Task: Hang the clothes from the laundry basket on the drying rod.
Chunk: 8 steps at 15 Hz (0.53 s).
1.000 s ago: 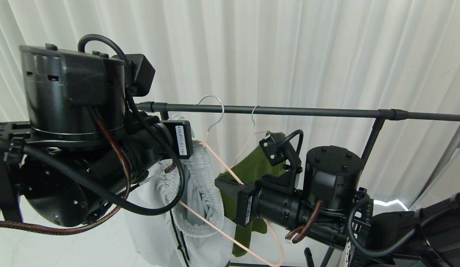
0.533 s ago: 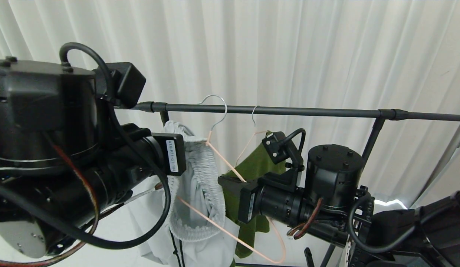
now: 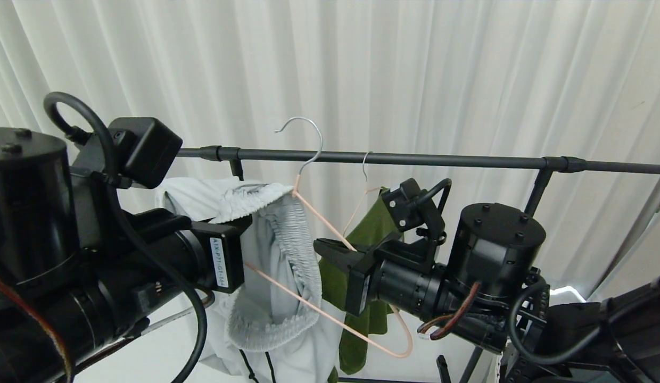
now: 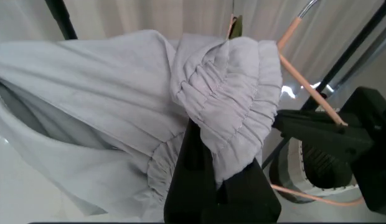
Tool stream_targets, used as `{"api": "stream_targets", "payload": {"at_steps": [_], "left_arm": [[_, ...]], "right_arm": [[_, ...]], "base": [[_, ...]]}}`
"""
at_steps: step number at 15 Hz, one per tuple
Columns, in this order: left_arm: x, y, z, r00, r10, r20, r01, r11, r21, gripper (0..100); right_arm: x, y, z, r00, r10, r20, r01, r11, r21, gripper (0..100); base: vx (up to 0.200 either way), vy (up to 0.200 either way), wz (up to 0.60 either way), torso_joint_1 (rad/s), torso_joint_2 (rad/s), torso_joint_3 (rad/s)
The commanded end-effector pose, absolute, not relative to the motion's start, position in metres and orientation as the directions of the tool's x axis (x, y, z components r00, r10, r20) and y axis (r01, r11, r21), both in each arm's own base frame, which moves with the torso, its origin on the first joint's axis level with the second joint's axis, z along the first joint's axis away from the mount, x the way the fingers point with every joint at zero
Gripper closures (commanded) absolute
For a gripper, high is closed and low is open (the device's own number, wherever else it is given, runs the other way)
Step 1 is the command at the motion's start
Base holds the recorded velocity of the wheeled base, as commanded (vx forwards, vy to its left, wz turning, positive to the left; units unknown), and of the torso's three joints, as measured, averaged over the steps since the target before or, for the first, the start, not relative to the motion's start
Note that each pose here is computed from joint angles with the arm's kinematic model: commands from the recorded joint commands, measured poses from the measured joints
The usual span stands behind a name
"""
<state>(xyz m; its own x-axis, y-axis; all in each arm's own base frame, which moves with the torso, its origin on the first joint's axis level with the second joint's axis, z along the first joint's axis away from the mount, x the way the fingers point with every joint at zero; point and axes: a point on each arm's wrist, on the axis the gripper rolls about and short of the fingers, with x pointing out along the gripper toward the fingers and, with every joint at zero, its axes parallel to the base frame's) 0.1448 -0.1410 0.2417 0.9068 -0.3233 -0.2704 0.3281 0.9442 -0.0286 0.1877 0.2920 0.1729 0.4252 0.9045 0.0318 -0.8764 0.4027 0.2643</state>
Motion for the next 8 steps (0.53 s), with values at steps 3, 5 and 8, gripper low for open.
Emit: {"api": "stream_targets", "payload": {"at_steps": [3, 5, 8], "left_arm": [[0.135, -0.143, 0.23, 0.893, -0.363, -0.266, 0.381, 0.925, 0.016, 100], [0.135, -0.143, 0.225, 0.893, -0.364, -0.264, 0.392, 0.918, 0.061, 100], [0.134, -0.143, 0.225, 0.894, -0.364, -0.261, 0.392, 0.918, 0.061, 0]], "right_arm": [[0.187, 0.29, 0.178, 0.429, 0.901, 0.055, -0.887, 0.41, 0.214, 100], [0.186, 0.288, 0.178, 0.425, 0.901, 0.086, -0.894, 0.404, 0.191, 100], [0.185, 0.285, 0.174, 0.425, 0.9, 0.092, -0.899, 0.408, 0.159, 100]], "base": [[0.0, 0.0, 0.0, 0.0, 0.0, 0.0], [0.0, 0.0, 0.0, 0.0, 0.0, 0.0], [0.0, 0.0, 0.0, 0.0, 0.0, 0.0]]}}
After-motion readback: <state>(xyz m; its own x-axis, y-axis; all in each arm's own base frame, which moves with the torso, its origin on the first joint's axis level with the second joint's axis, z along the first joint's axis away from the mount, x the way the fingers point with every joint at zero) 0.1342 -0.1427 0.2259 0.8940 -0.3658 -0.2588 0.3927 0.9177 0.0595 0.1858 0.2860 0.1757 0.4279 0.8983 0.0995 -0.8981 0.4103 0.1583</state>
